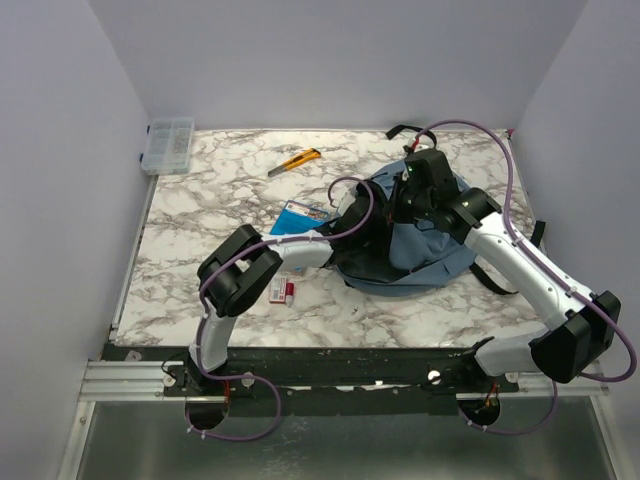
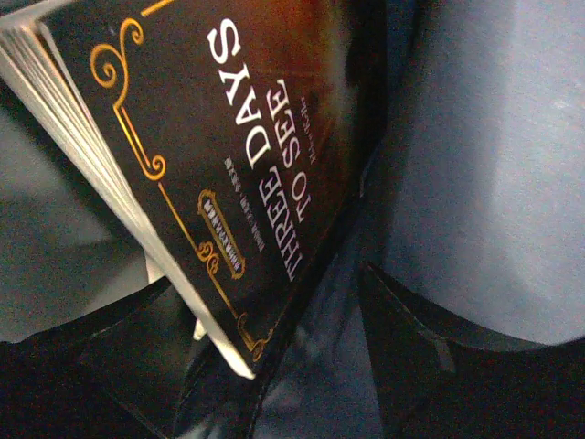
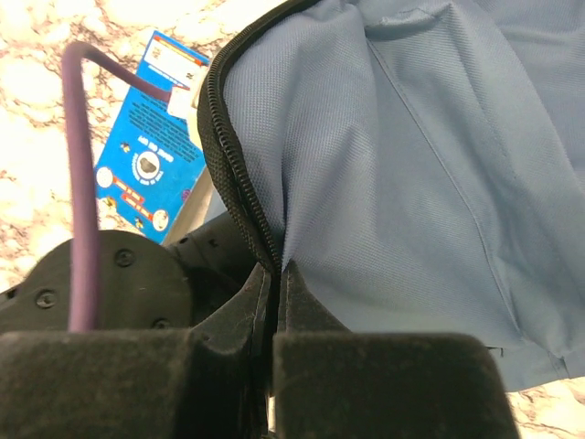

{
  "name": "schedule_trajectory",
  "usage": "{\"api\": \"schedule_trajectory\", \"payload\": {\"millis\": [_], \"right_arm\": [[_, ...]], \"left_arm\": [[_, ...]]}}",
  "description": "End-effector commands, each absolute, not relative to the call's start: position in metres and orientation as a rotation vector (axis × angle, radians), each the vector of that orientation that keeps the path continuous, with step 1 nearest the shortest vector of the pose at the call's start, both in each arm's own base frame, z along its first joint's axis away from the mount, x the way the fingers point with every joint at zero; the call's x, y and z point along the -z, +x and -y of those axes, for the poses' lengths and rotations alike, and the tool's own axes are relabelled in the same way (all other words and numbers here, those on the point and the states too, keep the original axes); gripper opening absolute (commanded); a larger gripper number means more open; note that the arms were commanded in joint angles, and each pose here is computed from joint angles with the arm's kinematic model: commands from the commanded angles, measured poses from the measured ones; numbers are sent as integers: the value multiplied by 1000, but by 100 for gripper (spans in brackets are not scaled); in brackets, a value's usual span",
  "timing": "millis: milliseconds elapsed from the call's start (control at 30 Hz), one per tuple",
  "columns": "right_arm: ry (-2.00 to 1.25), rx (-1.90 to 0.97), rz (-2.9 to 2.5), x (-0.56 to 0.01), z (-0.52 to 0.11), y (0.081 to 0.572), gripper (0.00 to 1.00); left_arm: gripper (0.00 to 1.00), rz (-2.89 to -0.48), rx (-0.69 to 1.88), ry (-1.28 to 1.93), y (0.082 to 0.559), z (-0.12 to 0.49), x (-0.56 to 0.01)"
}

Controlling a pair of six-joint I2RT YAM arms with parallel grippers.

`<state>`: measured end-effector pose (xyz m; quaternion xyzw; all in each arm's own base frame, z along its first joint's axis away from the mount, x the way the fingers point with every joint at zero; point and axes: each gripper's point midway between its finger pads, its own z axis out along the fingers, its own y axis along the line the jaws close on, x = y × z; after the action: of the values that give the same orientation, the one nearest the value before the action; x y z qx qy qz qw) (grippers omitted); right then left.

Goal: Pack the student bag
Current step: Place the book in the student bag.

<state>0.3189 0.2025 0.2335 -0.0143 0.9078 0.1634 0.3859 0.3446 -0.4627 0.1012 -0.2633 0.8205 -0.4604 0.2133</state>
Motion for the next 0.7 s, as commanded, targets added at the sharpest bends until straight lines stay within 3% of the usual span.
{"api": "schedule_trajectory", "payload": {"millis": [0,133,300,467,600,667], "right_arm": [[-91,-376,-2315,-228,-196,313,1],[-88,-359,-2332,-226,-195,313,1],[-12,-298,-2299,-240,-176,315,1],[35,-297,-2230,-267,-166,316,1],[54,-210,-2228,-268,-150,316,1],[69,-173,-2225,-266,-142,315,1]], "left_arm": [[65,-2264,1300,-624,337,455,-125],[41,-2243,1297,-609,338,454,-133],[40,-2237,1301,-659,331,452,-134],[55,-2279,1286,-671,333,454,-126],[80,-2303,1234,-573,322,442,-137],[85,-2310,1214,-506,317,434,-143]]}}
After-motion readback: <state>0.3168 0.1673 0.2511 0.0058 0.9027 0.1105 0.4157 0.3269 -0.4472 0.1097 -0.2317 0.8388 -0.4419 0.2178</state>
